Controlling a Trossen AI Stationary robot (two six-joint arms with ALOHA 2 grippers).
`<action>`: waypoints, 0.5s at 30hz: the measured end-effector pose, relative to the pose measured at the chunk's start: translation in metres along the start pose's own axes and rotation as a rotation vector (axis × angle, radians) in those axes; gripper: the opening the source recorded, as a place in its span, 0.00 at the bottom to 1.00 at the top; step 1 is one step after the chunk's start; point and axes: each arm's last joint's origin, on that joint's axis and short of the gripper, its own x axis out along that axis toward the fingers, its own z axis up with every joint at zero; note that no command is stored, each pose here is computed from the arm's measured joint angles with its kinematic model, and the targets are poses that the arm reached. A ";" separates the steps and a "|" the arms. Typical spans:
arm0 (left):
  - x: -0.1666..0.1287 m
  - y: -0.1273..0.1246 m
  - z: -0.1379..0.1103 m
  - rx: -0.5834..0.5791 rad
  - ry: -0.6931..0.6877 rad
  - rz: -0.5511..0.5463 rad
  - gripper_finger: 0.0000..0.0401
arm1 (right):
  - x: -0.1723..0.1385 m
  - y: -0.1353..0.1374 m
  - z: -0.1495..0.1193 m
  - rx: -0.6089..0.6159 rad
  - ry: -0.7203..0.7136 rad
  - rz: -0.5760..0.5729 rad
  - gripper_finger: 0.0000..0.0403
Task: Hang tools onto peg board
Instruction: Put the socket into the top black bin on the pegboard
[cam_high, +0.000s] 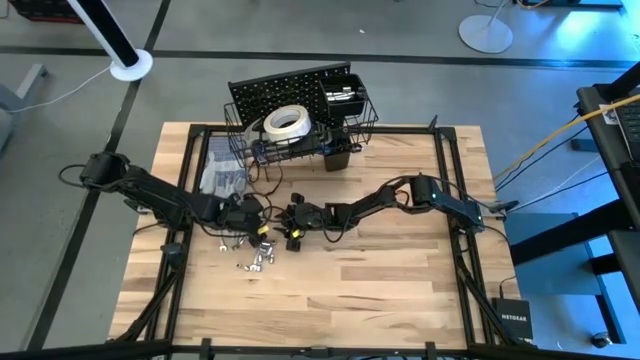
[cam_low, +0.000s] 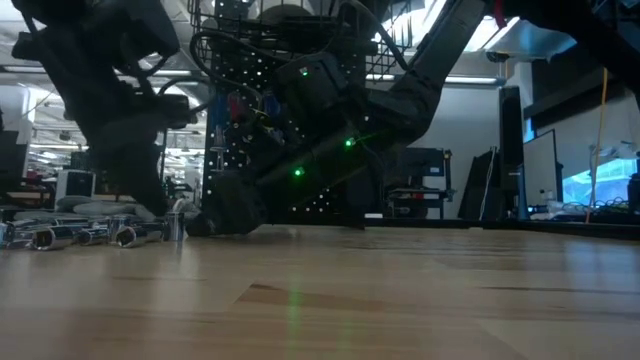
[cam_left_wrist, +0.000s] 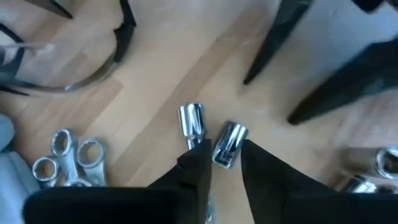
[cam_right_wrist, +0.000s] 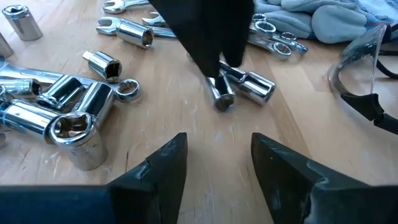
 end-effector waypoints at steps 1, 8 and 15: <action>0.000 0.000 -0.001 0.017 0.007 0.004 0.16 | 0.000 0.000 0.000 0.000 0.000 0.000 0.46; 0.000 -0.001 0.000 0.086 -0.009 -0.006 0.08 | 0.000 0.000 0.000 0.000 -0.003 0.000 0.46; 0.000 -0.007 0.003 0.252 -0.019 -0.085 0.12 | 0.000 0.000 0.000 0.000 -0.003 0.000 0.46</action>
